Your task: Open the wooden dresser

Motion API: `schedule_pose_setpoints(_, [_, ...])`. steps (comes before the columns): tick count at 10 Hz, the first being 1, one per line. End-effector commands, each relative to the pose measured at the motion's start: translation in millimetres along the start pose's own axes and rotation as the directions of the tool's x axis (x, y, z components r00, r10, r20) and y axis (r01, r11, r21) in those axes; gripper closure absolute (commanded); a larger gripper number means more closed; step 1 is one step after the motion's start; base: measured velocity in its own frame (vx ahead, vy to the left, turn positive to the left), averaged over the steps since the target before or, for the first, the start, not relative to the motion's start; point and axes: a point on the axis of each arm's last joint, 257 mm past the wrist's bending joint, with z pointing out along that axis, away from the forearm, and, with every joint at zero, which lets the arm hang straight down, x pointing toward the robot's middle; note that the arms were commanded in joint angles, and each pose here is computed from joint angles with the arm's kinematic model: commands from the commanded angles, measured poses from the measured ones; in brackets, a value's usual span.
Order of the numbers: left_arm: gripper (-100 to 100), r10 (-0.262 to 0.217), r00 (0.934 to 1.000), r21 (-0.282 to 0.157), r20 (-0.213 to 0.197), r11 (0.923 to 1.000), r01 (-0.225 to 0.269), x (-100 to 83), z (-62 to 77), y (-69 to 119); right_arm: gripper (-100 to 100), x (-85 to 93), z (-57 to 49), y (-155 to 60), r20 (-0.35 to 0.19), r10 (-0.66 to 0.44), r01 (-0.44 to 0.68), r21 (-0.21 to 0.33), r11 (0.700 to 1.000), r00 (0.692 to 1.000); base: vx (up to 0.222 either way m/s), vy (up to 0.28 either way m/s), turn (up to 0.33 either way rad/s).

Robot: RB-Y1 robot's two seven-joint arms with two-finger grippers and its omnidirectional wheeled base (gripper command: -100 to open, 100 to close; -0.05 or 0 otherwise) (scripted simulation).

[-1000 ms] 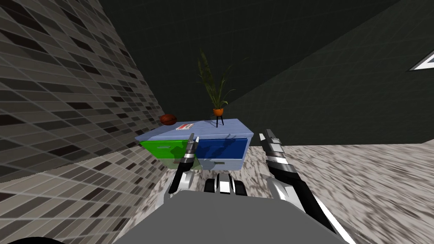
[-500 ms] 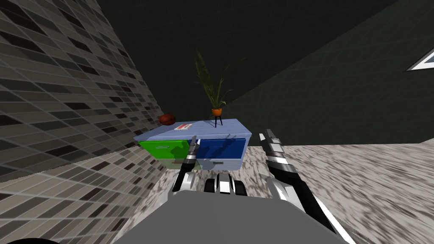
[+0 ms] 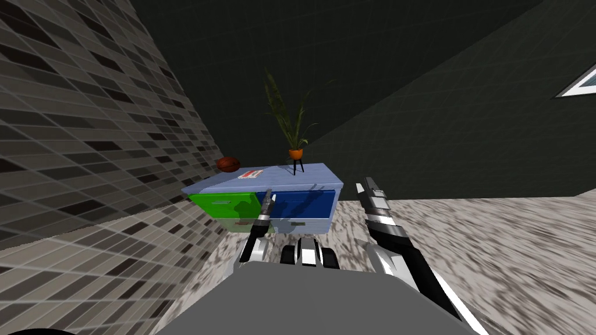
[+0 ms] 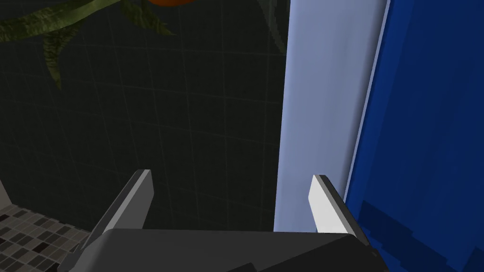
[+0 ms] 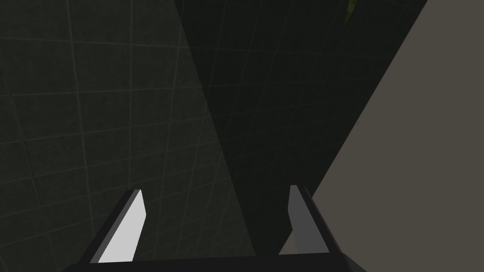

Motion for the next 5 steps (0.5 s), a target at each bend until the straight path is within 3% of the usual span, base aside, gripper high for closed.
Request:
schedule_pose_setpoints(1, [-100, 0.008, 1.0, -0.031, -0.002, 0.9995, -0.008, -1.1, -3.0, 18.0, 0, 0.0, 0.0, 0.0, 0.0, 0.0, 0.0, 0.0, 1.0, 1.0, 0.002, -0.028, -0.003])
schedule_pose_setpoints(5, [-100, 0.02, 0.9998, -0.084, -0.006, 0.9962, -0.02, -2.2, -11.1, 47.6, 0, 0.0, 0.0, 0.0, 0.0, 0.0, 0.0, 0.0, 1.0, 1.0, 0.002, -0.034, -0.002])
